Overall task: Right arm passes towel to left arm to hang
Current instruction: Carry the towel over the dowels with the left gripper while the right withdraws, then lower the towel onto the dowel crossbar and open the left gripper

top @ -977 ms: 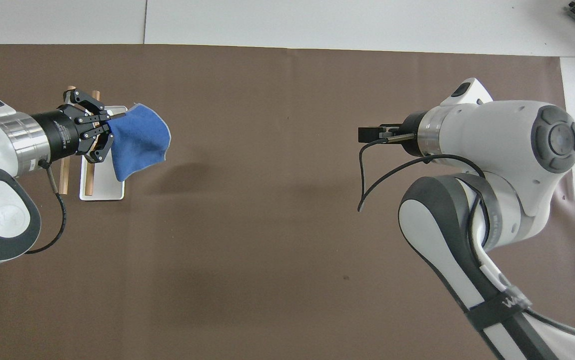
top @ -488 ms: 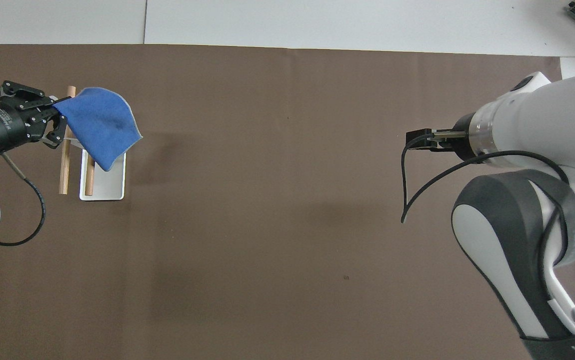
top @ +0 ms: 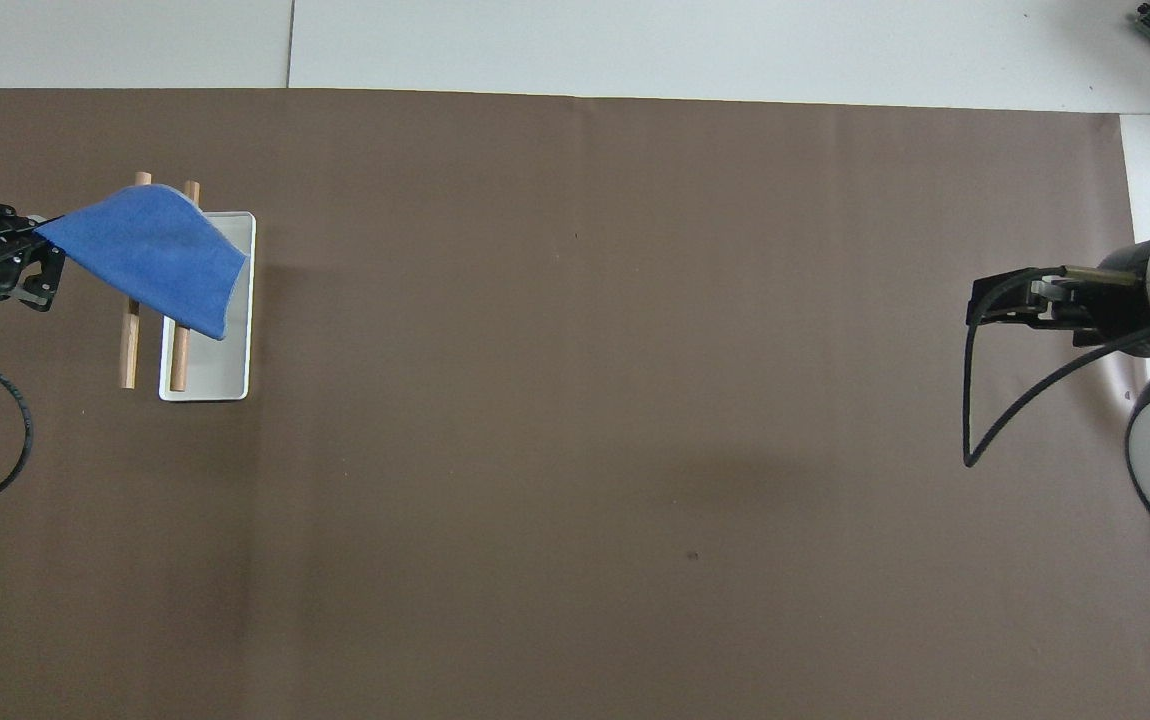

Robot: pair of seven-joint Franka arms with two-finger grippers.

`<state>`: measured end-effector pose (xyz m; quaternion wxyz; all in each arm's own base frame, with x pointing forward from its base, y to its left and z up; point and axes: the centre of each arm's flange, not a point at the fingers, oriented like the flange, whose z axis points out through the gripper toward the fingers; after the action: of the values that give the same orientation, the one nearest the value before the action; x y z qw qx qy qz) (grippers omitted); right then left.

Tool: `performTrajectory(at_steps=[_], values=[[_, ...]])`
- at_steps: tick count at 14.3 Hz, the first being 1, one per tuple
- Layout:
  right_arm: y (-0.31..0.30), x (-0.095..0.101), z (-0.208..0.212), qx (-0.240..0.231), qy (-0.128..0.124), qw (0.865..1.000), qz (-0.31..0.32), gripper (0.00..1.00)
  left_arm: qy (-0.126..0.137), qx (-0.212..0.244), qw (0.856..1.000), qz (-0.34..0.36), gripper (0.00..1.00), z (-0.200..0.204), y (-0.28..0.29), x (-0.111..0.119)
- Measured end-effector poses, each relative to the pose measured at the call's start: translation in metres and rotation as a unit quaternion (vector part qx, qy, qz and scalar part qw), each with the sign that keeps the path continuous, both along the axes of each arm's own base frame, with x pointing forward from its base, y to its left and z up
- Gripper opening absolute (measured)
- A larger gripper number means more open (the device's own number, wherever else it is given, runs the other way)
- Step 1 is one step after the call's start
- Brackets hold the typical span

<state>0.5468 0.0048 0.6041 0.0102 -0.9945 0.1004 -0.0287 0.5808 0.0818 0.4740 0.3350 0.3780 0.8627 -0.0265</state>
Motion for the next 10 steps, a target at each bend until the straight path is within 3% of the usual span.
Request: performTrajectory(at_steps=[3, 6, 10], values=[[-0.026, -0.008, 0.029, 0.000, 0.008, 1.000, 0.005, 1.00, 0.014, -0.008, 1.000, 0.016, 0.02, -0.006, 0.022, -0.006], [-0.036, -0.010, 0.031, 0.001, 0.022, 1.000, 0.006, 1.00, 0.026, -0.014, 0.999, 0.028, 0.03, -0.014, 0.041, -0.013], [-0.035, -0.008, 0.028, 0.001, 0.027, 1.000, 0.007, 1.00, 0.025, -0.004, 1.000, 0.009, 0.39, -0.015, 0.044, -0.014]])
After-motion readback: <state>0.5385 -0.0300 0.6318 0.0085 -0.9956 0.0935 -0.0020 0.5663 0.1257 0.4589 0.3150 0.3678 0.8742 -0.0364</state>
